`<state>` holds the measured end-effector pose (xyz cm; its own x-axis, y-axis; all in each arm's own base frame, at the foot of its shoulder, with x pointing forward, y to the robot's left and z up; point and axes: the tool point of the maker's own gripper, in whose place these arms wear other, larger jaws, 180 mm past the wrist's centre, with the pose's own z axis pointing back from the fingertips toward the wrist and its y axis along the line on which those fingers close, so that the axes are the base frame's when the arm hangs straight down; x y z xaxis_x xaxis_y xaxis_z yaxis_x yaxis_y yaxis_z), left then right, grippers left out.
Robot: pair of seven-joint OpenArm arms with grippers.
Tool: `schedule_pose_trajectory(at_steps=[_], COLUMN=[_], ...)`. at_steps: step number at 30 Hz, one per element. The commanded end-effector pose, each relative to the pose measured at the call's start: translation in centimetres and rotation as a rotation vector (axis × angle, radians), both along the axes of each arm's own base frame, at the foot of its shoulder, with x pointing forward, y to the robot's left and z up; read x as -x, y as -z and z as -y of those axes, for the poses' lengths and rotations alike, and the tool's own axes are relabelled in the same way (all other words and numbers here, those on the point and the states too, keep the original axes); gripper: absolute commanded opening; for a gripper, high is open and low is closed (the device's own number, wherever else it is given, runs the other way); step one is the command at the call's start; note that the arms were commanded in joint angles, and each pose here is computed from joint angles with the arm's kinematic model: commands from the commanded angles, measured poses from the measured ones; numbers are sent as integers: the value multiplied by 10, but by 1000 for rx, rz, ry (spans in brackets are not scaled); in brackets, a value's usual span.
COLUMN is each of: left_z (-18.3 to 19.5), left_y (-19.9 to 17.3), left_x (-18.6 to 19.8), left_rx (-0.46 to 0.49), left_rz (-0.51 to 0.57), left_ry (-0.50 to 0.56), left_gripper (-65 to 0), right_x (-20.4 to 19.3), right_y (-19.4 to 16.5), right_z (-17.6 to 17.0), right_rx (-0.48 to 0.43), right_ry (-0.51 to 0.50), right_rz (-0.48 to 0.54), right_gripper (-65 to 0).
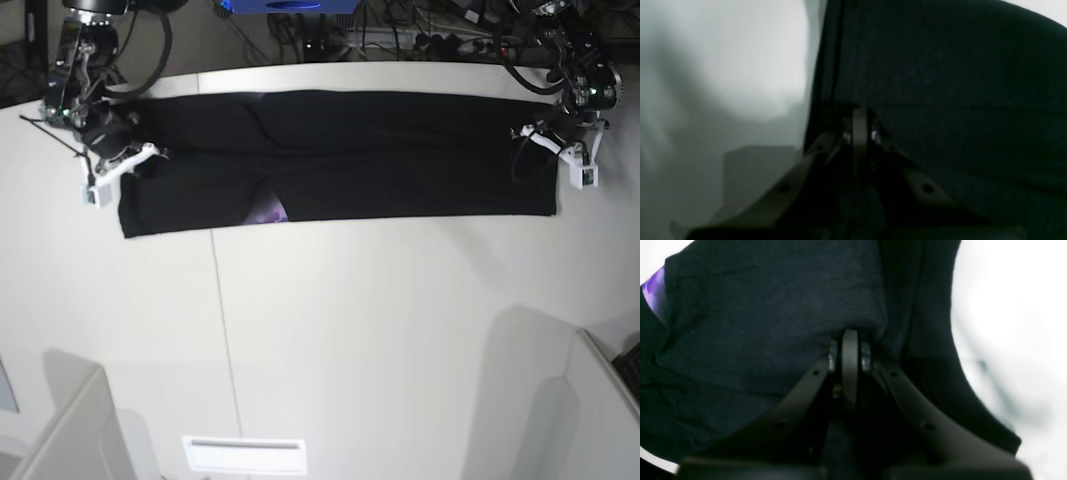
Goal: Fold the T-shirt properly
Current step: 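Lay the hem over the collar edge and flatten the fold, then release the strip ends and reposition both grippers at the strip ends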
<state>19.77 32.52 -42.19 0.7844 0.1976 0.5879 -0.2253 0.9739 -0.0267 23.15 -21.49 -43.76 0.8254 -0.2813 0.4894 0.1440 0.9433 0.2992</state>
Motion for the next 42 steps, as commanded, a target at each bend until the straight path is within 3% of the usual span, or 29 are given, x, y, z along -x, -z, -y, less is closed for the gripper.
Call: schedule_pose_trajectory(at_steps=[1, 15, 20, 26, 31, 35, 39, 40, 42], left_z=[-7, -6, -11, -12, -5, -10, -27, -31, -38], left_y=[0, -1, -13, -67, -105, -127, -128, -128, -129], left_x=[-3, -59, -71, -85, -81, -68, -44, -40, -34], left_rx=[-22, 58, 6, -75, -99, -17, 26, 23, 13], left_rz=[-19, 55, 24, 131, 220, 334, 365, 364, 363], left_ry=[-3, -40, -24, 9, 35, -9, -80, -94, -118], left_gripper=[-650, -650, -650, -650, -650, -650, -650, -624, -429], right_x=[-6, -65, -79, -84, -84, -81, -78, -77, -76], right_y=[-2, -11, -20, -44, -71, -95, -100, -99, -96], right_z=[7, 12, 11, 3, -13, -24, -25, -26, -26], right_rx=[21, -18, -26, -14, -1, 14, 25, 24, 22], right_ry=[2, 35, 36, -5, -47, -67, -74, -77, -76], right_rz=[1, 55, 85, 137, 192, 264, 277, 274, 267], right_gripper=[-650, -650, -650, -650, -650, -650, -650, -650, -650])
